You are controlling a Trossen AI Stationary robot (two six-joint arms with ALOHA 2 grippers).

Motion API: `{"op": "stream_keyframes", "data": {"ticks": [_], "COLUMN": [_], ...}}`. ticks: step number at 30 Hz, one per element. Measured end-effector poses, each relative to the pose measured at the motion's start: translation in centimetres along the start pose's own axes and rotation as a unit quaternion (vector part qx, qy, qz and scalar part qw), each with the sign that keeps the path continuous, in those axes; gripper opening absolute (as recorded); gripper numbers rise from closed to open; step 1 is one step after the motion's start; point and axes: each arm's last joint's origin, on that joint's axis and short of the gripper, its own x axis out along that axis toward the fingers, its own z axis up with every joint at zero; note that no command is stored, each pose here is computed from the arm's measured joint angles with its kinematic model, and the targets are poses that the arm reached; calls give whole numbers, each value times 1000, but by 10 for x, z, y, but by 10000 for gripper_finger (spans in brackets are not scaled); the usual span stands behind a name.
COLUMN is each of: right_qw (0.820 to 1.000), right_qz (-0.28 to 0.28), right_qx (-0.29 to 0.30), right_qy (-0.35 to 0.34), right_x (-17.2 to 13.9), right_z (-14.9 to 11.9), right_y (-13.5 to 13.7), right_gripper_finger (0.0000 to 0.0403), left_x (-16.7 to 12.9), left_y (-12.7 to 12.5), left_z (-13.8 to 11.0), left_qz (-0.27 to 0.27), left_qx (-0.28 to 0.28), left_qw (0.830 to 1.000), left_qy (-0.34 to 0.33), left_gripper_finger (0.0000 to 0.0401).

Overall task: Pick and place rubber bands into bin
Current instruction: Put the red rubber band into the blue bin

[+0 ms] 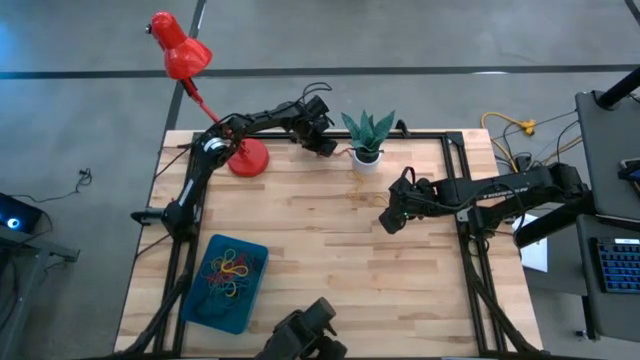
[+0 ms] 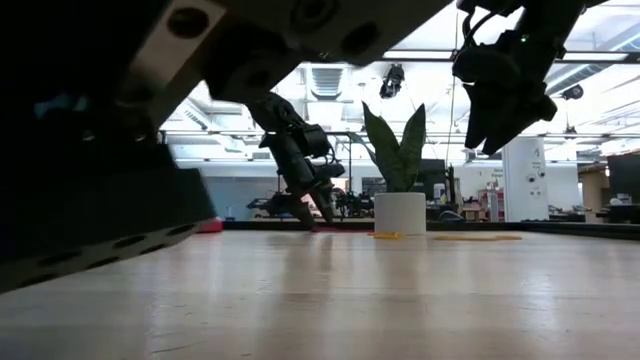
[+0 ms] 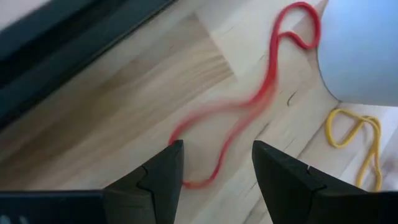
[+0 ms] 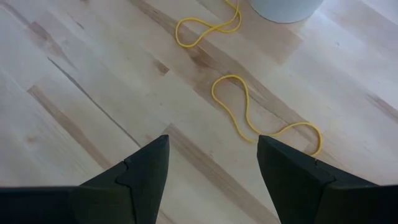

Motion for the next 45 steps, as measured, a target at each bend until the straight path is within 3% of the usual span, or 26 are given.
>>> {"op": "stream_keyframes", "data": {"ticks": [10,20,31,34,37,41,45], "right_qw": [1000,1000,1000,1000,1000,1000,1000], "right_qz": [-6,-13,-17,-17,-18,-19,-21], "right_qx": [2,5,4,4,0,-13,-19], "right_qy": [-3,-8,-12,-12,-14,-15,-14], "right_x": [1,2,2,2,2,2,2], "right_z": [2,4,4,4,4,4,4], "right_y": [-2,-4,-4,-4,-4,-4,-4], "right_gripper_finger": [228,228,228,228,228,228,228], "left_x": [1,-5,-6,-8,-19,-39,-48], "left_y": [2,3,-26,-41,-63,-94,-110], "left_z": [-6,-27,-63,-73,-78,-76,-67], "left_qz": [-31,-2,37,37,21,-6,22], "left_qx": [-35,-46,-62,-37,13,100,160], "left_qw": [998,989,960,952,958,971,979], "left_qy": [40,139,271,301,287,219,123], "left_gripper_finger": [176,176,176,176,176,176,176]}}
